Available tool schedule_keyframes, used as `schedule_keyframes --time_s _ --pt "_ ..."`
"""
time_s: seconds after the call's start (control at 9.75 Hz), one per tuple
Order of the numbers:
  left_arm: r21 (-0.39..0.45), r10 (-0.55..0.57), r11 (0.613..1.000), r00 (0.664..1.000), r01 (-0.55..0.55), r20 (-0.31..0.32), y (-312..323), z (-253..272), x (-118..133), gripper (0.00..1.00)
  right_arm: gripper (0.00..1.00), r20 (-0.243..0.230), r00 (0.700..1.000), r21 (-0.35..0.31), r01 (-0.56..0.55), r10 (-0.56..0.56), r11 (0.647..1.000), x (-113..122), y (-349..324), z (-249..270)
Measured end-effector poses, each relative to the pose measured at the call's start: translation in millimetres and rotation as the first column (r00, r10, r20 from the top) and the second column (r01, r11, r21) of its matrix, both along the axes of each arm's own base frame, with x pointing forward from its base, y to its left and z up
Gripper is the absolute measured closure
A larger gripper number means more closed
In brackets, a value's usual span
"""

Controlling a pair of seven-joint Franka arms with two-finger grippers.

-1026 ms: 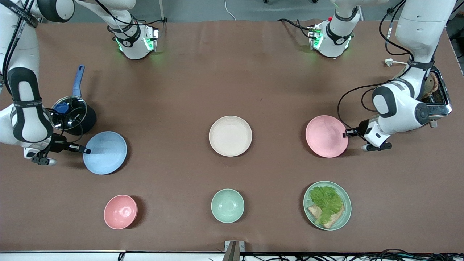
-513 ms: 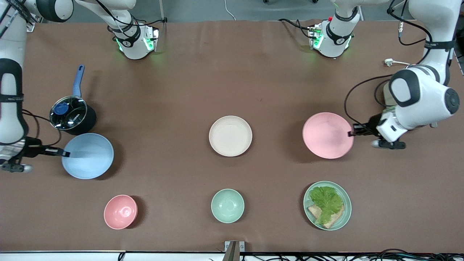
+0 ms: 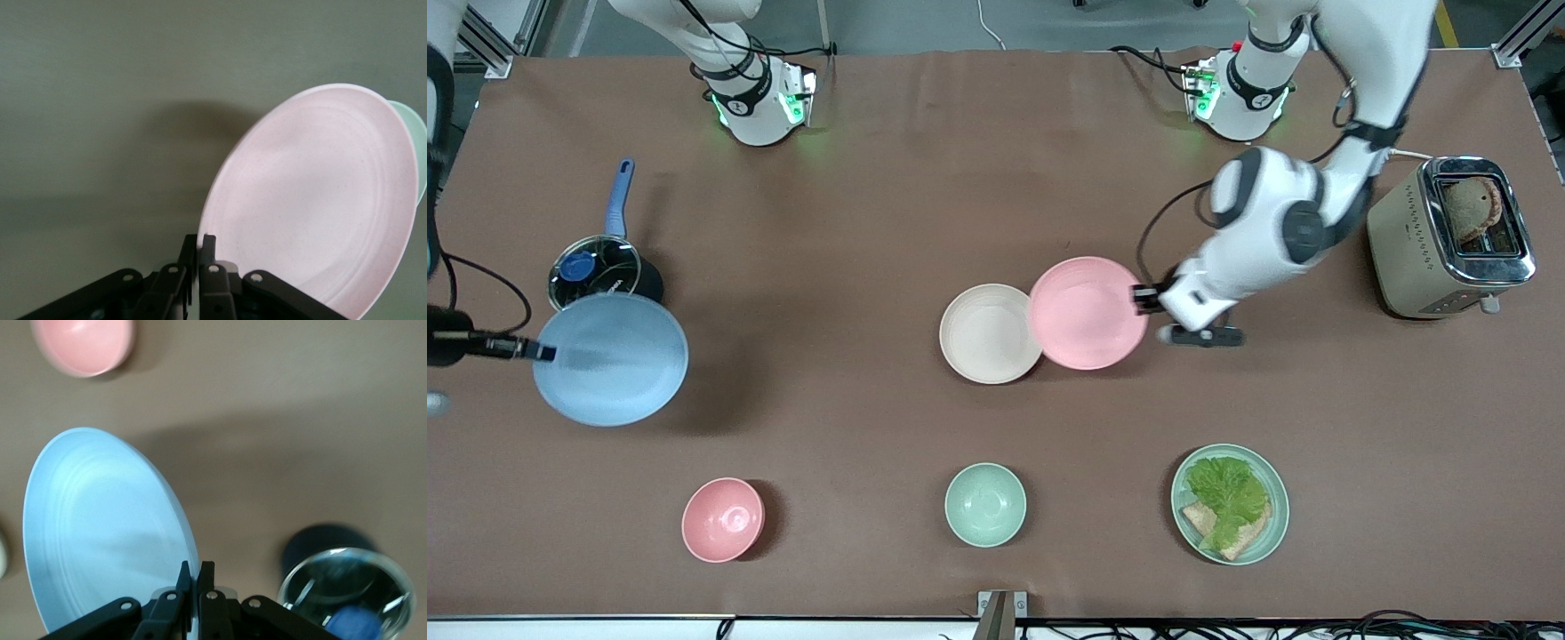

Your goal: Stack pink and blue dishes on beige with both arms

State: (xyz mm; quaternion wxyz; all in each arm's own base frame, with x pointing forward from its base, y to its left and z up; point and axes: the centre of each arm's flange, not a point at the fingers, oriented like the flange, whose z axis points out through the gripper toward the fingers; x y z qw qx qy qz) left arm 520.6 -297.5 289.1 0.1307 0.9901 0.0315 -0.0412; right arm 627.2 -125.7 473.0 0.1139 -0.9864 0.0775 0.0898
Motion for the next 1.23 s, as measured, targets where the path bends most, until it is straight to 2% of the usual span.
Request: schedule_keyframes --time_s 0.21,0.31,0.62,0.72,0.82,1.03,1.23 --pt "0.07 0.075 0.995 0.997 -0.076 0.015 -59.1 -26.4 -5.3 0.95 0.94 0.001 0.999 0.034 -0.034 0.034 0.999 -15.6 78.5 53.0" --pt "0.101 0.105 0.989 0.994 -0.108 0.038 -80.8 -37.9 -7.9 0.95 0.94 0.001 0.999 0.037 -0.042 0.042 0.998 -16.4 115.3 52.3" --pt "0.148 0.154 0.974 0.981 -0.171 0.115 -136.6 -55.2 -39.3 0.95 0.94 -0.007 1.0 0.039 -0.02 0.02 0.999 -12.7 212.8 -10.8" --pt "0.165 0.163 0.969 0.978 -0.184 0.13 -155.6 -55.0 -56.8 0.86 0.94 -0.007 1.0 0.044 -0.028 0.028 0.999 -14.9 242.6 -23.3" --pt "0.193 0.16 0.963 0.976 -0.186 0.146 -166.5 -54.5 -67.6 0.72 0.94 0.001 0.999 0.051 -0.043 0.043 0.998 -17.1 265.2 -37.7" --pt "0.24 0.151 0.952 0.972 -0.193 0.18 -160.7 -41.6 -57.1 0.41 0.94 0.017 0.997 0.067 -0.07 0.069 0.995 -21.0 303.6 -77.7" --pt "0.365 0.055 0.921 0.975 -0.133 0.216 -131.7 -6.2 -38.2 0.15 0.94 0.018 0.999 0.087 -0.039 0.037 0.995 -20.5 336.5 -107.7"
